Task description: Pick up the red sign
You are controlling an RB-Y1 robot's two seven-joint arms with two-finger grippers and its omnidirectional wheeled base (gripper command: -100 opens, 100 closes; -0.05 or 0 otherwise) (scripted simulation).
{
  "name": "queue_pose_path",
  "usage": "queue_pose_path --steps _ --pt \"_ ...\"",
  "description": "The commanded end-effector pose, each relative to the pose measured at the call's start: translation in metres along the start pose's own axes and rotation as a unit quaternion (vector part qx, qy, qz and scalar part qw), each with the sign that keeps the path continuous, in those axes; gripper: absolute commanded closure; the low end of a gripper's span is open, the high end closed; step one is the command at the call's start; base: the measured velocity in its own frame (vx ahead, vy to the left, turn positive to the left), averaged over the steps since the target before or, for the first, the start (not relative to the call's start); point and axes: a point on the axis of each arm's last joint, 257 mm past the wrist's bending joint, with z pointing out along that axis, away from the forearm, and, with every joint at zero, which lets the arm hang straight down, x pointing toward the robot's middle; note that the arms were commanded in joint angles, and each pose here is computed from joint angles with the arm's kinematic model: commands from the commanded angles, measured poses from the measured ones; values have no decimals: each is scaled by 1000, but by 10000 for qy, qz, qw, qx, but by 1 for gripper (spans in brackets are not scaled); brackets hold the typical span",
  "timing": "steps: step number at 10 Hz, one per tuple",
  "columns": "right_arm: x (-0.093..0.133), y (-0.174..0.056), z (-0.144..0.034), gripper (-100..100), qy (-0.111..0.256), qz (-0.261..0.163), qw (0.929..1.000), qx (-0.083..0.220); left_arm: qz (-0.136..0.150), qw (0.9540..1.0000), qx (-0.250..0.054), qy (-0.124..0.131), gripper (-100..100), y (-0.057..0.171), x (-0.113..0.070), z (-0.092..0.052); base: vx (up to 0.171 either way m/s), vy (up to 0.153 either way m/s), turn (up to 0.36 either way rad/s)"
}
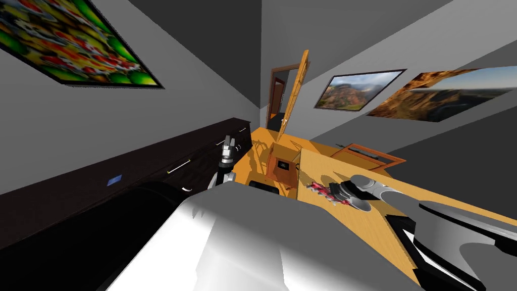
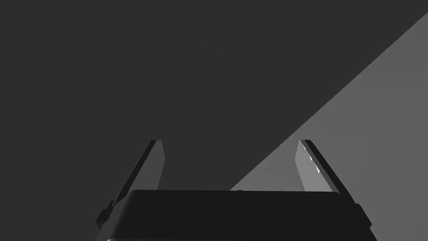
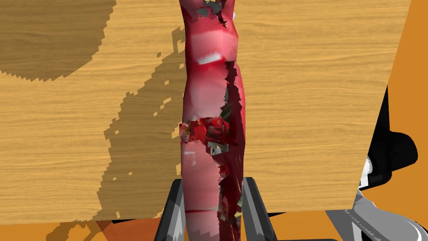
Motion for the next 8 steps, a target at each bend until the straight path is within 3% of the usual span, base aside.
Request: queue_pose_path --steps 1,2,3,4,7,8 --pt "-12 -19 -12 100 65 -175 9998 63 0 10000 0 0 0 0 0 0 22 15 -281" --pt "-7 -18 -12 100 156 -246 9996 48 0 10000 1 0 0 0 0 0 9 9 -18" --pt "-24 -24 -13 100 143 -271 9995 -52 -1 10000 2 0 0 0 0 0 27 3 -329" --pt "-29 -40 -23 100 211 -410 9989 71 0 10000 0 0 0 0 0 0 24 17 -251" --pt "-27 -41 -24 100 295 -466 9984 77 -1 10000 2 0 0 0 0 0 4 4 5" --pt "-27 -42 -25 0 296 -470 9984 84 -1 10000 2 0 0 0 0 0 0 0 0"
